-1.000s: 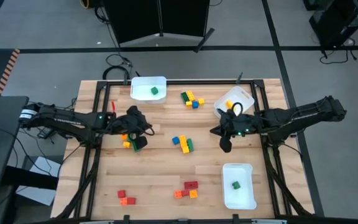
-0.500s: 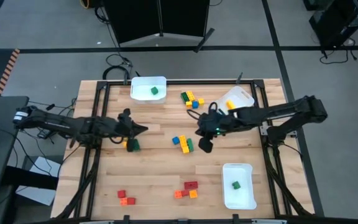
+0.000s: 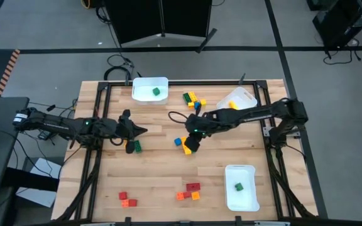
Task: Sort blocks by size
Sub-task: Put the green 8 stud gamepiece into the top right white bin
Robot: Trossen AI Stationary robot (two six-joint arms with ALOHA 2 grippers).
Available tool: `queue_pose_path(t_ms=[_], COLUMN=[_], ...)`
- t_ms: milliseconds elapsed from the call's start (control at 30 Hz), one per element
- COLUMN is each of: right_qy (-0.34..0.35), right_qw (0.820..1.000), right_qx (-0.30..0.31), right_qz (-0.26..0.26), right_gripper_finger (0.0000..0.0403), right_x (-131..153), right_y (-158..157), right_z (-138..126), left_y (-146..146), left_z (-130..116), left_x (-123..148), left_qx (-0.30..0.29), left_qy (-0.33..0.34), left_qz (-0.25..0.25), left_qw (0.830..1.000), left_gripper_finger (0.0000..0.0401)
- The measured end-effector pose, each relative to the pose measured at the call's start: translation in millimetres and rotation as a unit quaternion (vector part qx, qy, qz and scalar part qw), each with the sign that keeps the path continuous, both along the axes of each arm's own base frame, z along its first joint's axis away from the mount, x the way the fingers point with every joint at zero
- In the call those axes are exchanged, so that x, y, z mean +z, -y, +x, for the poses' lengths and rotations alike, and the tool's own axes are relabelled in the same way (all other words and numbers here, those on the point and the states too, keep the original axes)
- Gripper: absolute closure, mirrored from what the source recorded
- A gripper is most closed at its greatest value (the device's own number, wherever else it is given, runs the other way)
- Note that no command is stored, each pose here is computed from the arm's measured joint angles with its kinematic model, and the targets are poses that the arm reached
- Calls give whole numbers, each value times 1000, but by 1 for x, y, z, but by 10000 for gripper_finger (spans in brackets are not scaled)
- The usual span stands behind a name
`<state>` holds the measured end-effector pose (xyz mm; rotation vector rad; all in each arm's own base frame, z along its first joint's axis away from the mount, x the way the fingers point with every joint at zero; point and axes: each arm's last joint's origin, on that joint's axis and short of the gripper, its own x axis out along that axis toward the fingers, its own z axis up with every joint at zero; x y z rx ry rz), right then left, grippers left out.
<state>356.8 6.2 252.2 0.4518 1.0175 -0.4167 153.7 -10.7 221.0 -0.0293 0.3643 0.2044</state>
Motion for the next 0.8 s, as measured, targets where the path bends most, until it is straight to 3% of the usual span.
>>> queue_pose_path(t_ms=[267,500,700,800], right_qy=[-28,-22,-16,-26], right_qw=[999,995,980,973], right_qx=[-46,-92,-178,-202], right_qz=[8,13,90,104], right_gripper_finger=[231,214,215,215], right_x=[-18,-19,-20,-21], right_y=[5,7,16,19], right_z=[16,15,15,13], left_y=[0,0,0,0], left_z=[0,0,0,0], left_x=[0,-1,-1,-1], left_qx=[-1,-2,-6,-6], left_qy=[-2,-4,-6,-6], left_qz=[4,5,15,15], left_qw=[1000,1000,1000,1000], left_gripper_finger=[395,395,395,395])
